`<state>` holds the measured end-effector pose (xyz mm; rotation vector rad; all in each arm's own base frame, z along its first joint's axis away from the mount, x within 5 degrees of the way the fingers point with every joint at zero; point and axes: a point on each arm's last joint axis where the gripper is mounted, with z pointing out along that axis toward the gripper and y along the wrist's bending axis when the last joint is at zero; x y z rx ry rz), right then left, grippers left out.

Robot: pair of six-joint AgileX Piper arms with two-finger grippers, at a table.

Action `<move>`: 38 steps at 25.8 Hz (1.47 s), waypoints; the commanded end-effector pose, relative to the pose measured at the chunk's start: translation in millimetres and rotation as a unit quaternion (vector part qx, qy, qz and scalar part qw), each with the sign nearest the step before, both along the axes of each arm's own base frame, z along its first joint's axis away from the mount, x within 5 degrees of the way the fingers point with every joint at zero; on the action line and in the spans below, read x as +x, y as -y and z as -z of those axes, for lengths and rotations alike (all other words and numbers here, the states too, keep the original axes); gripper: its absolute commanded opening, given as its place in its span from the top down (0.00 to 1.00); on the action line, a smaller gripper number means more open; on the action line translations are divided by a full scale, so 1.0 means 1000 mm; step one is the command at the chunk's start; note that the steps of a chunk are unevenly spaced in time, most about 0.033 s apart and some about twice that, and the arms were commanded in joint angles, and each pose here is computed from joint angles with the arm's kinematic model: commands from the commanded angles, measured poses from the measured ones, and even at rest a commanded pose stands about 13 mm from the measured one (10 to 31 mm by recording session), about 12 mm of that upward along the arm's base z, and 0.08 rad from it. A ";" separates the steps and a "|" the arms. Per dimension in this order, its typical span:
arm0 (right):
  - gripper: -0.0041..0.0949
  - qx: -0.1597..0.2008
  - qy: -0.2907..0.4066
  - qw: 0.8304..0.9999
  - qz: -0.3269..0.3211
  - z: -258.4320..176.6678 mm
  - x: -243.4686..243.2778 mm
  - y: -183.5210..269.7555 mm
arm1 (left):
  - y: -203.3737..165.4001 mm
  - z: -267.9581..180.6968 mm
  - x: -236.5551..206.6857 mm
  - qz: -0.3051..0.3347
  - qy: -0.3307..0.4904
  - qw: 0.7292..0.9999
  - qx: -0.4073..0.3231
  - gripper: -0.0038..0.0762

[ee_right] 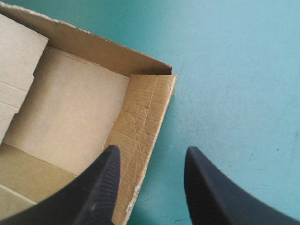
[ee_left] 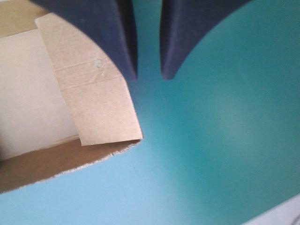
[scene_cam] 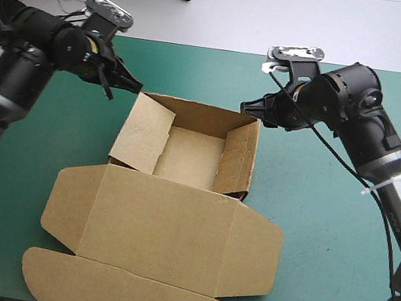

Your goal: Fold the box

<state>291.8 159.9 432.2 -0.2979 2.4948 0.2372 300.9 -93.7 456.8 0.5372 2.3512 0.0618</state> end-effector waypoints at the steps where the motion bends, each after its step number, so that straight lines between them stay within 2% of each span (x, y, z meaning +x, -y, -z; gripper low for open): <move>1: 0.54 0.031 0.032 0.999 0.022 -0.025 -0.015 0.010 | -0.022 -0.050 -0.057 -0.013 0.073 0.997 -0.015 0.96; 4: 0.54 0.027 0.008 0.999 0.038 -0.011 -0.010 0.008 | -0.038 -0.067 -0.090 -0.026 0.112 0.993 -0.012 0.96; 7: 0.54 0.002 -0.032 0.999 0.044 0.019 0.000 0.004 | -0.053 -0.066 -0.115 -0.055 0.127 0.990 -0.001 0.96; 16: 0.54 -0.001 -0.097 0.994 0.042 0.081 0.033 -0.014 | -0.074 -0.001 -0.172 -0.076 0.106 0.991 -0.003 0.96; 18: 0.55 0.017 -0.110 0.993 0.037 0.092 0.041 -0.017 | -0.079 0.019 -0.186 -0.081 0.100 0.992 -0.007 0.96; 19: 0.57 0.048 -0.123 0.991 0.036 0.100 0.049 -0.021 | -0.084 0.039 -0.198 -0.087 0.088 0.992 -0.009 0.96; 21: 0.58 0.062 -0.131 0.989 0.042 0.106 0.055 -0.020 | -0.088 0.055 -0.210 -0.091 0.083 0.992 -0.011 0.96; 23: 0.59 0.061 -0.140 0.987 0.043 0.114 0.061 -0.018 | -0.092 0.072 -0.223 -0.090 0.078 0.993 -0.011 0.96; 25: 0.62 0.048 -0.148 0.987 0.033 0.122 0.065 -0.017 | -0.096 0.085 -0.234 -0.090 0.078 0.993 -0.014 0.96; 29: 0.78 0.033 -0.158 0.987 0.022 0.137 0.072 -0.020 | -0.097 0.114 -0.251 -0.081 0.065 0.994 -0.034 0.96; 31: 0.96 0.027 -0.153 0.988 0.010 0.143 0.075 -0.021 | -0.094 0.139 -0.261 -0.065 0.047 0.994 -0.068 0.96; 34: 0.98 0.025 -0.136 0.990 -0.005 0.133 0.075 -0.021 | -0.090 0.159 -0.268 -0.053 0.033 0.994 -0.095 0.96; 38: 0.98 -0.025 -0.080 0.996 0.026 0.091 0.075 0.016 | -0.094 0.164 -0.265 -0.071 0.041 0.994 -0.074 0.96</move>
